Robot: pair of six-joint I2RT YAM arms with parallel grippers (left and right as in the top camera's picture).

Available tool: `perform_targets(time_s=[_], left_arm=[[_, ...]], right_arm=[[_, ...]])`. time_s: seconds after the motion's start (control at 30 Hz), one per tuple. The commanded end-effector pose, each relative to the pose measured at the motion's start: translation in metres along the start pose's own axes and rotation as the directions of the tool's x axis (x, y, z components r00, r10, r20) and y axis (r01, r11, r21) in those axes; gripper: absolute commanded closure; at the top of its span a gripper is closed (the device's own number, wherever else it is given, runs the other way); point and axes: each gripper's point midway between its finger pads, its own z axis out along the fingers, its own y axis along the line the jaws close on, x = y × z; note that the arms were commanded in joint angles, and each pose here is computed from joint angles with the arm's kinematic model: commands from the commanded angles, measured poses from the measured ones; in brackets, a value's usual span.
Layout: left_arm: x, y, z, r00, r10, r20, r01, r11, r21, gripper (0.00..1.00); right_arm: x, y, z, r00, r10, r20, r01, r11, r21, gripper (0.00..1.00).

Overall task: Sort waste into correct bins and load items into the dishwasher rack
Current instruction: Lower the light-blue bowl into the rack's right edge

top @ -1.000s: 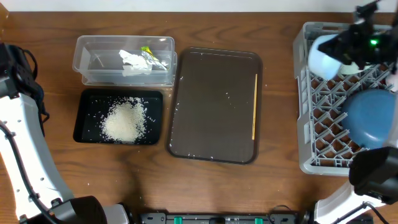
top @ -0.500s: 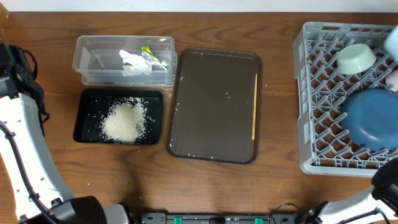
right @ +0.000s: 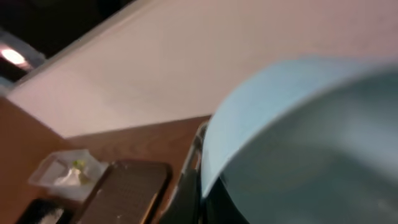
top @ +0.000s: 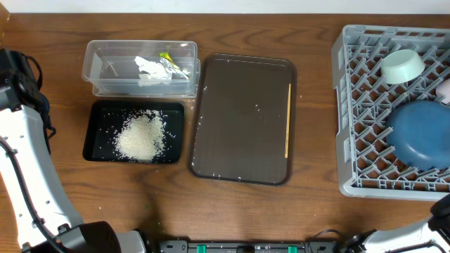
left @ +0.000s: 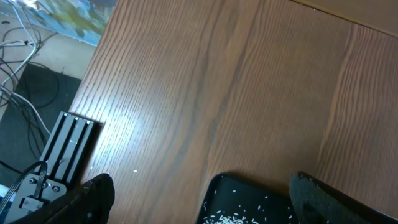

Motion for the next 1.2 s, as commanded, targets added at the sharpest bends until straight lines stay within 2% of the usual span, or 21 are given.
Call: perform_targets(time_s=[0.0, 0.43, 0.63, 1.17], left_arm=[[-0.003, 0.003, -0.001, 1.0, -0.021, 0.009, 0.021, 1.0, -0.001, 0.08], [-0.003, 0.003, -0.001, 1.0, -0.021, 0.009, 0.021, 1.0, -0.001, 0.08], [-0.003, 0.003, -0.001, 1.0, -0.021, 0.009, 0.021, 1.0, -0.001, 0.08], [-0.003, 0.003, -0.001, 1.0, -0.021, 0.009, 0.021, 1.0, -0.001, 0.08]], right_arm=[[0.002, 0.009, -0.021, 0.996, -0.025, 0.081, 0.033, 0.994, -0.106, 0.99], [0.043, -0.039, -0.038, 0.985, -0.107, 0.133, 0.111, 0.994, -0.022, 0.99], [0.059, -0.072, -0.037, 0.993, -0.055, 0.1, 0.042, 0.991, 0.129, 0.99], [0.084, -0.118, -0.021, 0.981, 0.123, 0.148, -0.121, 0.992, -0.027, 0.99]])
